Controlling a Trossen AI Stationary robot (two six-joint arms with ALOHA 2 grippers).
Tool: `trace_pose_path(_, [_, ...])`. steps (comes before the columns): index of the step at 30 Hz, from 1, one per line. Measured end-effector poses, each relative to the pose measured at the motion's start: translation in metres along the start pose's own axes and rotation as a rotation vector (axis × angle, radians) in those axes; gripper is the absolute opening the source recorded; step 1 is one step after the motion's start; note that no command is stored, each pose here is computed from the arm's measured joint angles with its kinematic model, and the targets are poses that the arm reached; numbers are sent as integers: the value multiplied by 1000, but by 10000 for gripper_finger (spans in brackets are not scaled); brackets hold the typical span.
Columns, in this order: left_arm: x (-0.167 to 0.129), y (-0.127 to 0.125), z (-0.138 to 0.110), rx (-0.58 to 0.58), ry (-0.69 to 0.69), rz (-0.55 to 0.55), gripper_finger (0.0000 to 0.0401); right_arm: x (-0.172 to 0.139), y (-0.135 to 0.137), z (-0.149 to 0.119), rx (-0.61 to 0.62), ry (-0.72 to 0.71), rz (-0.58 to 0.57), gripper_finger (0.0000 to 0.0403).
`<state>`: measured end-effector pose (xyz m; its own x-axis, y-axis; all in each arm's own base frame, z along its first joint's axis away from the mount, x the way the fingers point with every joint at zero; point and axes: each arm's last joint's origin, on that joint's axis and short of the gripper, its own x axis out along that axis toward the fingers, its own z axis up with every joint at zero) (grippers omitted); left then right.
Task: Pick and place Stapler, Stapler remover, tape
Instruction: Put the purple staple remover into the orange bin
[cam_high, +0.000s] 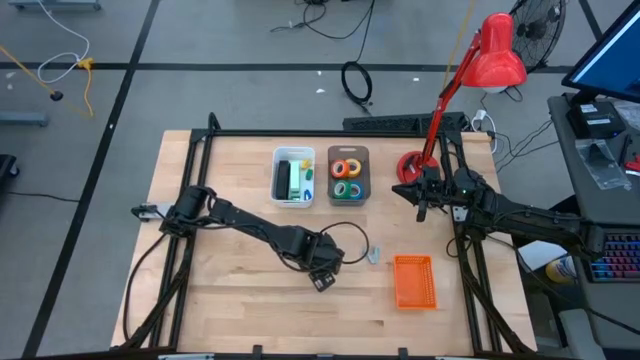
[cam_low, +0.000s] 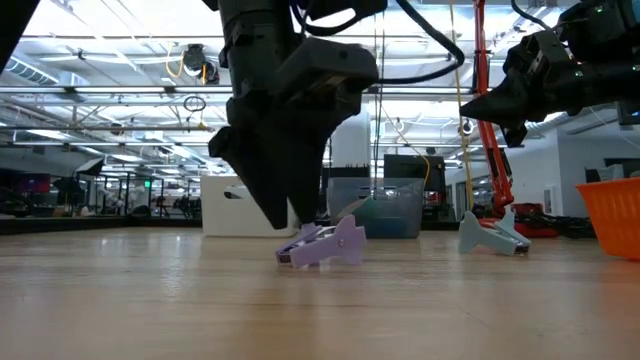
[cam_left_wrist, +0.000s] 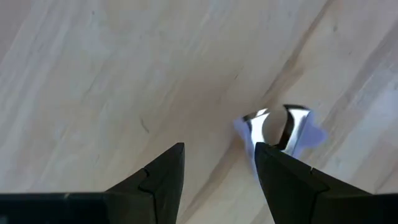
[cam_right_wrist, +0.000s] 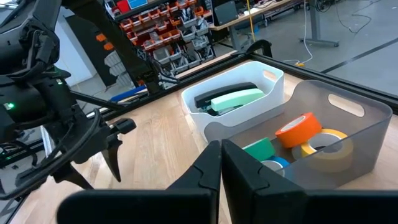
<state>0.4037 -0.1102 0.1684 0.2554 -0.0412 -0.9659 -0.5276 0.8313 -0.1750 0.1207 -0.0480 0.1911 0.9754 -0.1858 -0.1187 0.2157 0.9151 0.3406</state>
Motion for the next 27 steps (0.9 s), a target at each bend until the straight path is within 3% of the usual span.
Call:
trace_pose_path(15, [10, 4, 0, -39, -10, -45, 192, 0, 0, 0, 0, 0, 0, 4])
trace_pose_path(19, [10, 2, 1, -45, -29, -67, 160, 0, 0, 0, 0, 0, 0, 4])
trace_pose_path(27, [10, 0, 5, -36, -56, -99, 59, 0, 0, 0, 0, 0, 0, 4])
